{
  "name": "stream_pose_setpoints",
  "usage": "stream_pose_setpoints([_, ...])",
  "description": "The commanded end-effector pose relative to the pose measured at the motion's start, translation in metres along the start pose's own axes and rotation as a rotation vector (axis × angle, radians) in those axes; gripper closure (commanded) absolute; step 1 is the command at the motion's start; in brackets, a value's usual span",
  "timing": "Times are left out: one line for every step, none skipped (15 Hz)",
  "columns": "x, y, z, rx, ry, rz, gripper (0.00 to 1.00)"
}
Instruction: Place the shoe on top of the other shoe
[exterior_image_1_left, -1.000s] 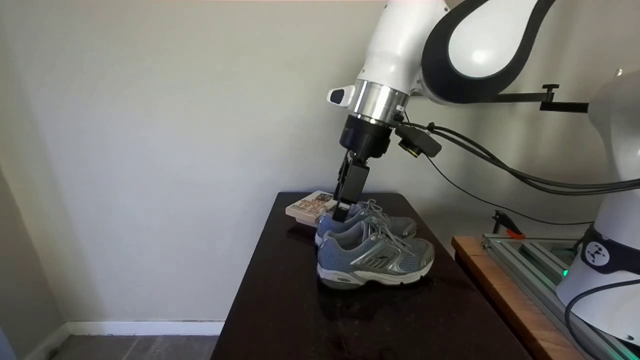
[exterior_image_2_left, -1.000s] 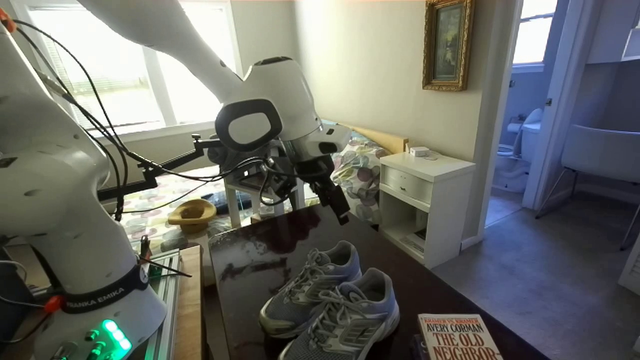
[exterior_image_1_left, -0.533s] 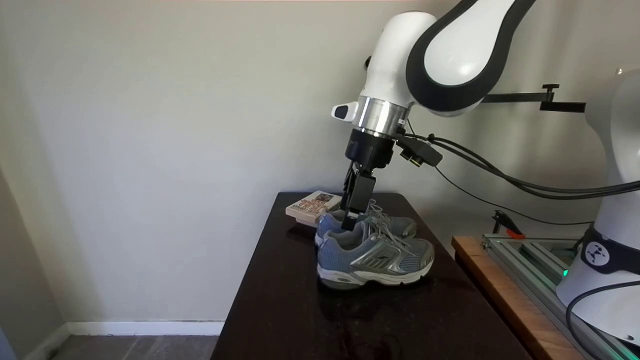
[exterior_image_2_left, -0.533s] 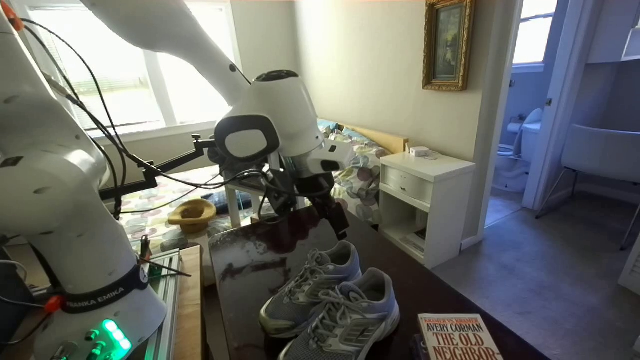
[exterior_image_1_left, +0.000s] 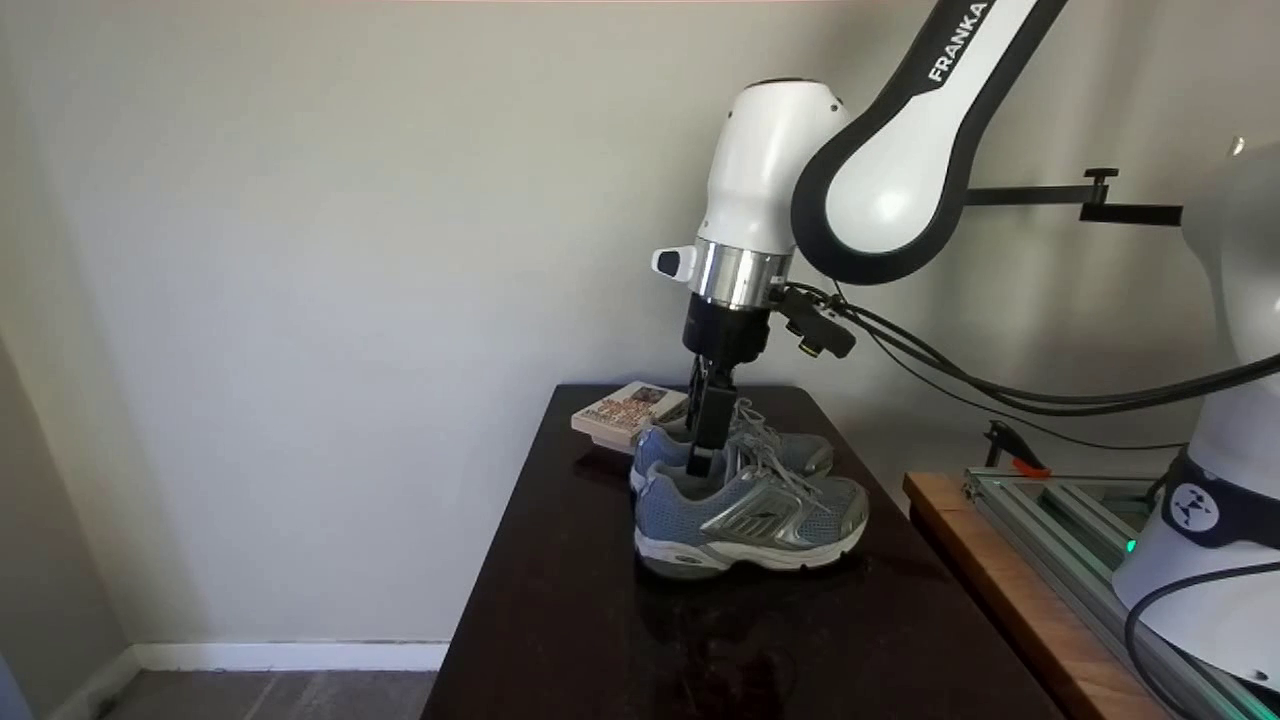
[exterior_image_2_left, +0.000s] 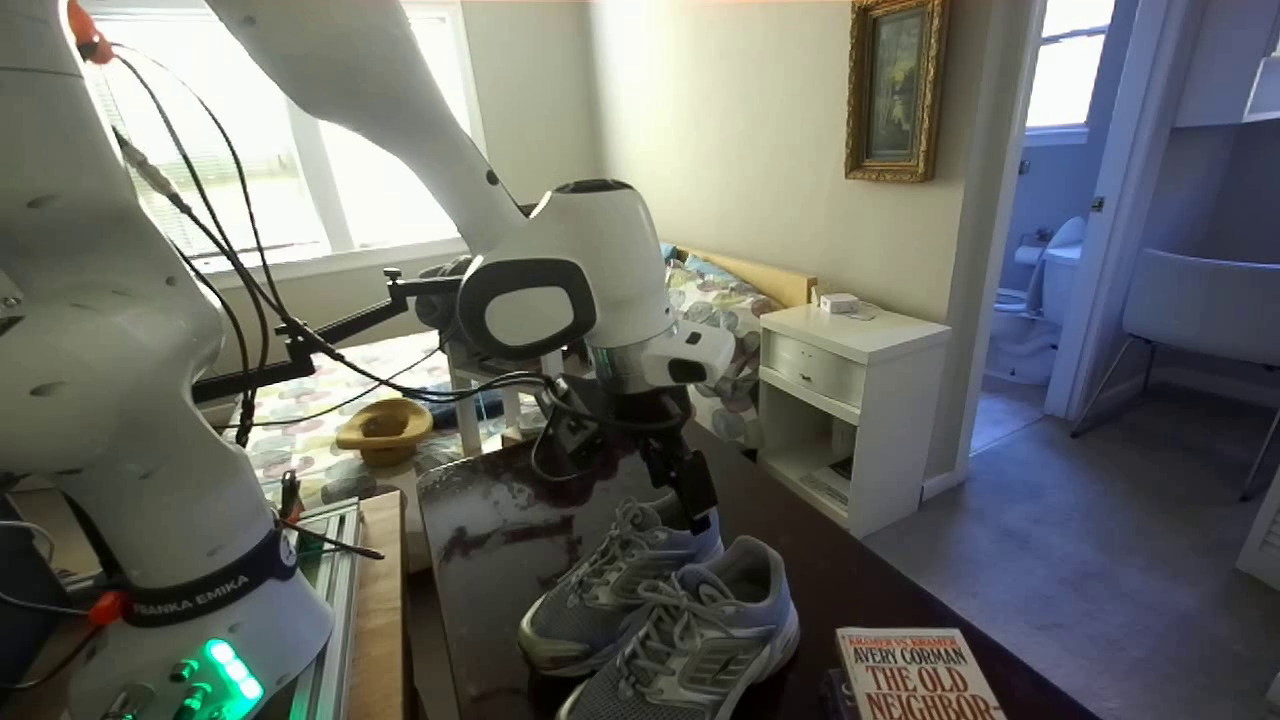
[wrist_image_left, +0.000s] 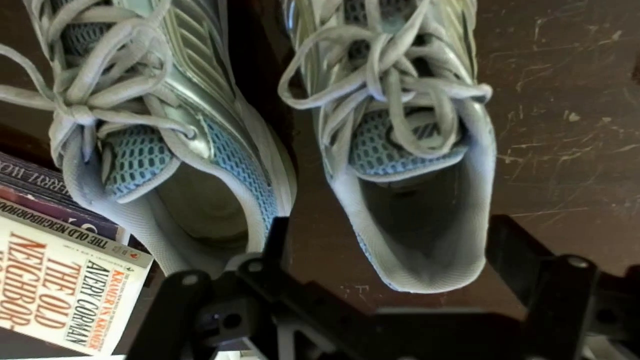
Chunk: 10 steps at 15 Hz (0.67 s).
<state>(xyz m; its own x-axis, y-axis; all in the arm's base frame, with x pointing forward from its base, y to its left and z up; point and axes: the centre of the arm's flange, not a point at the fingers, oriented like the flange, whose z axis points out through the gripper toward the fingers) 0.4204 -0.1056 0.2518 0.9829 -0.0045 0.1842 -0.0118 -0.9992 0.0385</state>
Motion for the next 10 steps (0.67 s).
stream_pose_setpoints([0.018,-0.003,0.006,-0.039,-0.020,0.015,0.00])
stream_pose_setpoints([0.021,-0.003,0.009,-0.049,-0.025,0.022,0.00])
stream_pose_setpoints([0.022,-0.003,0.011,-0.060,-0.031,0.023,0.00])
stream_pose_setpoints([0.024,-0.004,0.013,-0.065,-0.035,0.024,0.00])
stream_pose_setpoints([0.025,-0.005,0.016,-0.069,-0.038,0.024,0.00])
stream_pose_setpoints([0.026,-0.008,0.019,-0.066,-0.044,0.022,0.00])
stream_pose_setpoints([0.026,-0.010,0.023,-0.073,-0.050,0.023,0.00])
stream_pose_setpoints([0.027,-0.013,0.027,-0.073,-0.054,0.027,0.00])
stream_pose_setpoints([0.027,-0.015,0.029,-0.072,-0.054,0.031,0.00])
stream_pose_setpoints([0.027,-0.016,0.031,-0.070,-0.056,0.034,0.00])
